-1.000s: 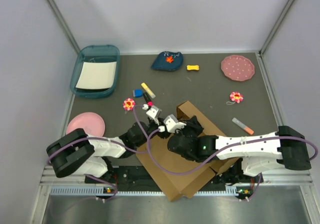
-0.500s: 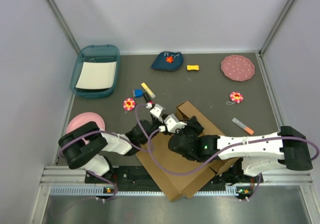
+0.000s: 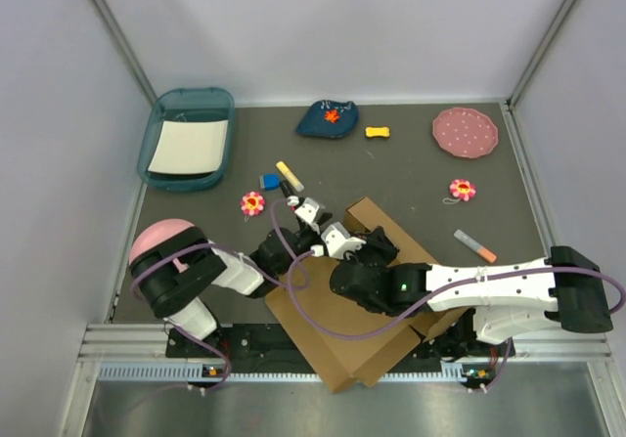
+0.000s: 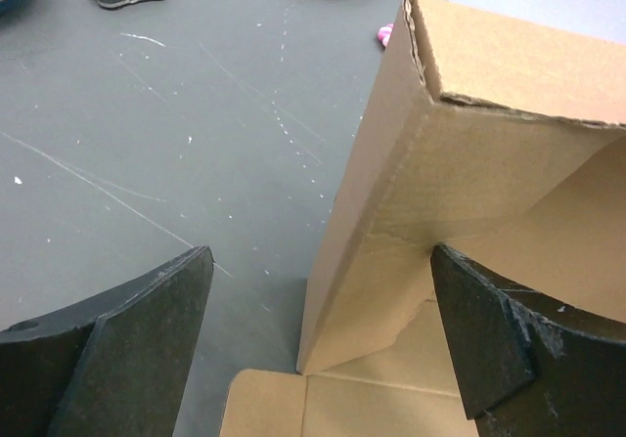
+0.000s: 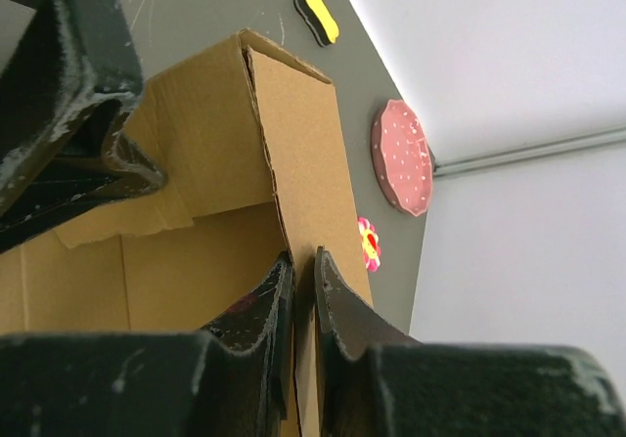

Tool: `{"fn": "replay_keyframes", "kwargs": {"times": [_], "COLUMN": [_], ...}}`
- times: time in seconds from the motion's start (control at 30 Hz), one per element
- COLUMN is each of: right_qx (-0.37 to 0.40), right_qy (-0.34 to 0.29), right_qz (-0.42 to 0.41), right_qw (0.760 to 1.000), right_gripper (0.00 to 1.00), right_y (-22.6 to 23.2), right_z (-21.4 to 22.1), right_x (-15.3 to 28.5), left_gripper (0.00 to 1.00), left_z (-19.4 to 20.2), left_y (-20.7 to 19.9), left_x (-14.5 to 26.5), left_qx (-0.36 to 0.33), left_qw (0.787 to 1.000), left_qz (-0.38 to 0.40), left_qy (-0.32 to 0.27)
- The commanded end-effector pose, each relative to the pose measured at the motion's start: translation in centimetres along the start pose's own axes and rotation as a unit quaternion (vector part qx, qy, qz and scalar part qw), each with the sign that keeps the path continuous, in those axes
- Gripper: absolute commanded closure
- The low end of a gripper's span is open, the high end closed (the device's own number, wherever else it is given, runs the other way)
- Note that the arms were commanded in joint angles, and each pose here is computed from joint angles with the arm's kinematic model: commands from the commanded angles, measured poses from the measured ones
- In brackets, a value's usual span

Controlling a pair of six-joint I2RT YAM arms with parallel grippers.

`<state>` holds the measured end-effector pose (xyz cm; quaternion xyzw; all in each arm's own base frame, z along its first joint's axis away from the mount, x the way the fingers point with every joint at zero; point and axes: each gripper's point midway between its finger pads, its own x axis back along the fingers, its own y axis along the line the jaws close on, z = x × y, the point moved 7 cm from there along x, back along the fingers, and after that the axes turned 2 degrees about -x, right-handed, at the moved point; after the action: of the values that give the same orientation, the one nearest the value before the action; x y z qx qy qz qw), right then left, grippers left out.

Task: Fold the paper box

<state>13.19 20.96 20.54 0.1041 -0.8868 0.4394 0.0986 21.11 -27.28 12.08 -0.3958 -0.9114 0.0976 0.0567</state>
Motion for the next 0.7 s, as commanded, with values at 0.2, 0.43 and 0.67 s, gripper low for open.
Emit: {"fn": "replay_keyframes", "kwargs": {"times": [0.2,0.43,0.67], "right_qx": [-0.008,-0.007,-0.010], "right_qy": [0.000,-0.004,-0.006], "right_qz": [-0.134,-0.136,-0.138], "right_qw": [0.991,0.991,0.990], "right_gripper": [1.00,1.00,1.00], "right_y": [3.9,3.8,3.9], "right_z": [0.8,0.6,0.5], "right_x": [0.6,0.7,0.6], "left_gripper": [0.11,0.50,0.92], "left_z": [-4.9,-4.0,-3.7], "left_y": [-0.8,-0.8,-0.5], "left_x": [-3.3,-4.2,-4.2], "left_qx": [-0.007,0.002,-0.009], "left_qw": [0.991,0.990,0.990], "left_qz": [0.087,0.110,0.108], "left_qy": [-0.099,-0.093,-0.085]}}
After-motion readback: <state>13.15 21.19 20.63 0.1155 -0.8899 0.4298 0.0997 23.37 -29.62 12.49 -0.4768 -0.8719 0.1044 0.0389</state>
